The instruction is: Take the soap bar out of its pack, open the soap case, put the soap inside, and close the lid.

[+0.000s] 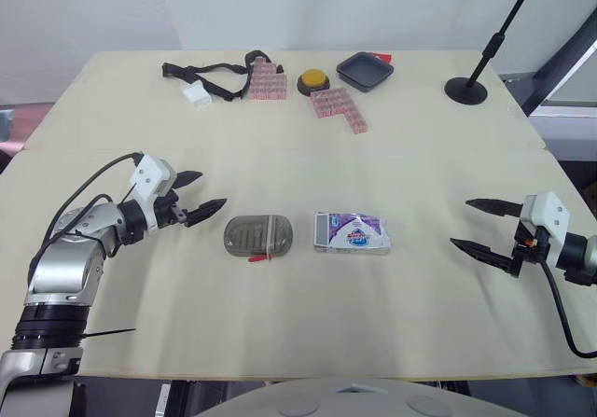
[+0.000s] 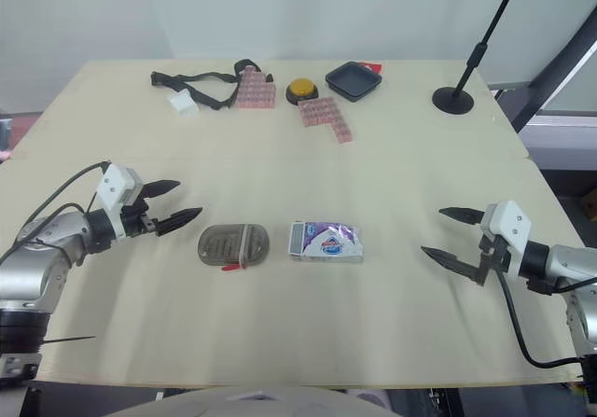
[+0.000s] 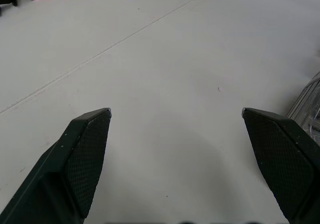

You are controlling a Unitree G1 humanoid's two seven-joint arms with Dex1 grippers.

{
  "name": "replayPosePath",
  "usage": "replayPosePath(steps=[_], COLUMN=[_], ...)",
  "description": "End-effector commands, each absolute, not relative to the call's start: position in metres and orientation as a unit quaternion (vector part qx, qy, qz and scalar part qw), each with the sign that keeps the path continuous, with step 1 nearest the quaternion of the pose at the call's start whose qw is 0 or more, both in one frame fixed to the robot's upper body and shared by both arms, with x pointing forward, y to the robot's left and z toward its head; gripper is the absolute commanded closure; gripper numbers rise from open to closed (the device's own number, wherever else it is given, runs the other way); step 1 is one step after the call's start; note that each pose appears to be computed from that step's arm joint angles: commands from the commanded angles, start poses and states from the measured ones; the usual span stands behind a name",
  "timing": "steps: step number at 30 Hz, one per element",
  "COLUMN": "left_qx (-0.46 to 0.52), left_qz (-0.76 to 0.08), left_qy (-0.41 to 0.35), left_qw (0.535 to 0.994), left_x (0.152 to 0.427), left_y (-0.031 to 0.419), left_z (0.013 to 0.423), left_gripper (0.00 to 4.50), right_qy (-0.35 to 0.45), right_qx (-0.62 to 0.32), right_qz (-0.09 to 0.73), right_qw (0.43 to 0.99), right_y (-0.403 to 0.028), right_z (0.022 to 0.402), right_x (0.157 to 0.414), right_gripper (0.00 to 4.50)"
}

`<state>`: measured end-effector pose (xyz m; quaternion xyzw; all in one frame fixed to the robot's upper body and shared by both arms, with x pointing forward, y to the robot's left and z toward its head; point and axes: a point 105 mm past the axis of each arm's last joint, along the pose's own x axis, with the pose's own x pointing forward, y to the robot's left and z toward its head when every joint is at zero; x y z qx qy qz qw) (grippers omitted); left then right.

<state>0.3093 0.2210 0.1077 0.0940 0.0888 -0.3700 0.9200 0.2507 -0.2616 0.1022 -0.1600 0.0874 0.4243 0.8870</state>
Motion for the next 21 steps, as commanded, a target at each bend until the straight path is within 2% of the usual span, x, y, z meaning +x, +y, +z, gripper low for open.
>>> replayPosePath(steps=[1,17,21], left_qx=[0.114,0.07,0.042], left_qz=[-0.371,-0.374,-0.417], left_qy=[0.083,0.064,0.031], left_qw=[0.918,0.923,0.907], left_x=[0.309,0.32,0.316], left_y=[0.222,0.226,0.217], left_z=[0.115,0.125,0.142], left_gripper=[0.03,0.03,0.03], right_qy=[0.071,0.069,0.064], right_qx=[-0.174,-0.19,-0.216], right_qz=[0.419,0.424,0.451], right_qw=[0.888,0.883,0.863], right_y=[-0.269,-0.268,-0.256], right_z=[0.109,0.112,0.124], right_x=[0.251,0.257,0.262], right_gripper=[0.0,0.0,0.0])
